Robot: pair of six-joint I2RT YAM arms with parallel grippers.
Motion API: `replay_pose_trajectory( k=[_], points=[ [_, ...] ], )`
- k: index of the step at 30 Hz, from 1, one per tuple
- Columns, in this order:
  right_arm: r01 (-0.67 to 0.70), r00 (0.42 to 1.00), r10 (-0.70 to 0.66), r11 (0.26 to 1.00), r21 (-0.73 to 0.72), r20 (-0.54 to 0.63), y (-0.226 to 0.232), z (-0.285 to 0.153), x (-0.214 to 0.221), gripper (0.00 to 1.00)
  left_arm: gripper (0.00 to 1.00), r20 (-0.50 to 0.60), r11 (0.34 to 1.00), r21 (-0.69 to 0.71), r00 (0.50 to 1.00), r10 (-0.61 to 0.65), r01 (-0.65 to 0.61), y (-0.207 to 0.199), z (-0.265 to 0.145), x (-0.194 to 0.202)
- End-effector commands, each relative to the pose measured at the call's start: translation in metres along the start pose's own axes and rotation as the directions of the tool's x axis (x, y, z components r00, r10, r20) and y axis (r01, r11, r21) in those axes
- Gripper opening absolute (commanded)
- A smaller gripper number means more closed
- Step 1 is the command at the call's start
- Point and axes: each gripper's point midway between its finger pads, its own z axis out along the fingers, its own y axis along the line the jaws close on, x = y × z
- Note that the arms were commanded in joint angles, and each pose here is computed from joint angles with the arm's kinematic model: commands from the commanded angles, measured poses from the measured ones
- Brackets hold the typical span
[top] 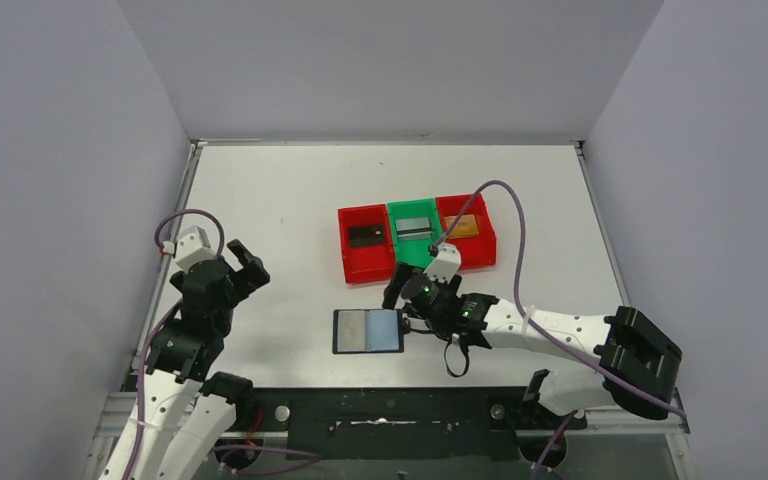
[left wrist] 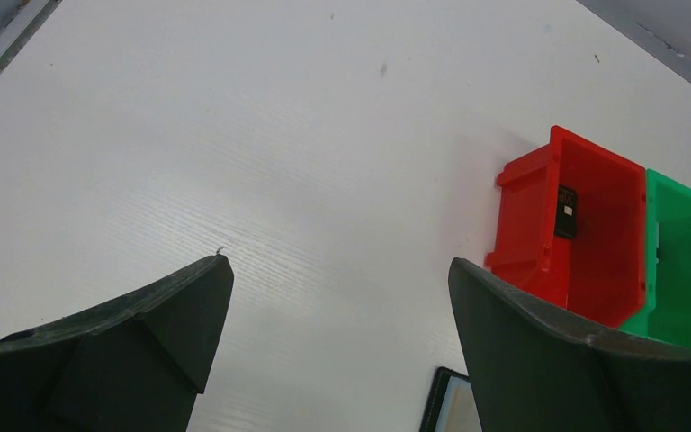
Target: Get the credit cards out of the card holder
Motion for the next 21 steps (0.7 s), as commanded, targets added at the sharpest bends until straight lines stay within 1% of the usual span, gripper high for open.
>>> replay_pose_trajectory(
  k=[1, 4, 6, 10, 14, 21],
  points=[
    [-0.098, 0.994, 0.101, 0.991, -0.087, 0.035, 0.054, -0.018, -0.003, 0.98, 0.93, 0.022, 1.000, 0.023, 1.000, -0.007, 0.007, -0.008, 0.004, -0.008],
    [0.005, 1.000, -0.005, 1.000, -0.004, 0.009, 0.065, -0.019, 0.020, 1.00, 0.93, 0.014, 1.000, 0.008, 1.000, -0.004, 0.004, -0.007, 0.006, -0.007],
    [0.077, 0.997, -0.076, 0.997, 0.024, -0.019, 0.078, -0.016, 0.034, 0.98, 0.93, 0.013, 1.000, 0.005, 1.000, -0.004, 0.004, -0.006, 0.006, -0.007],
    [0.196, 0.980, -0.190, 0.976, 0.097, -0.064, 0.099, -0.002, 0.062, 0.89, 0.93, 0.028, 1.000, -0.012, 0.999, -0.015, 0.015, -0.002, 0.004, -0.010],
    [0.237, 0.970, -0.227, 0.962, 0.134, -0.084, 0.103, 0.005, 0.074, 0.82, 0.93, 0.046, 1.000, -0.005, 0.999, -0.027, 0.027, -0.002, 0.001, -0.013],
    [0.235, 0.969, -0.220, 0.963, 0.131, -0.115, 0.097, 0.012, 0.086, 0.72, 0.93, 0.049, 1.000, 0.002, 0.998, -0.029, 0.029, -0.003, 0.000, -0.014]
  ],
)
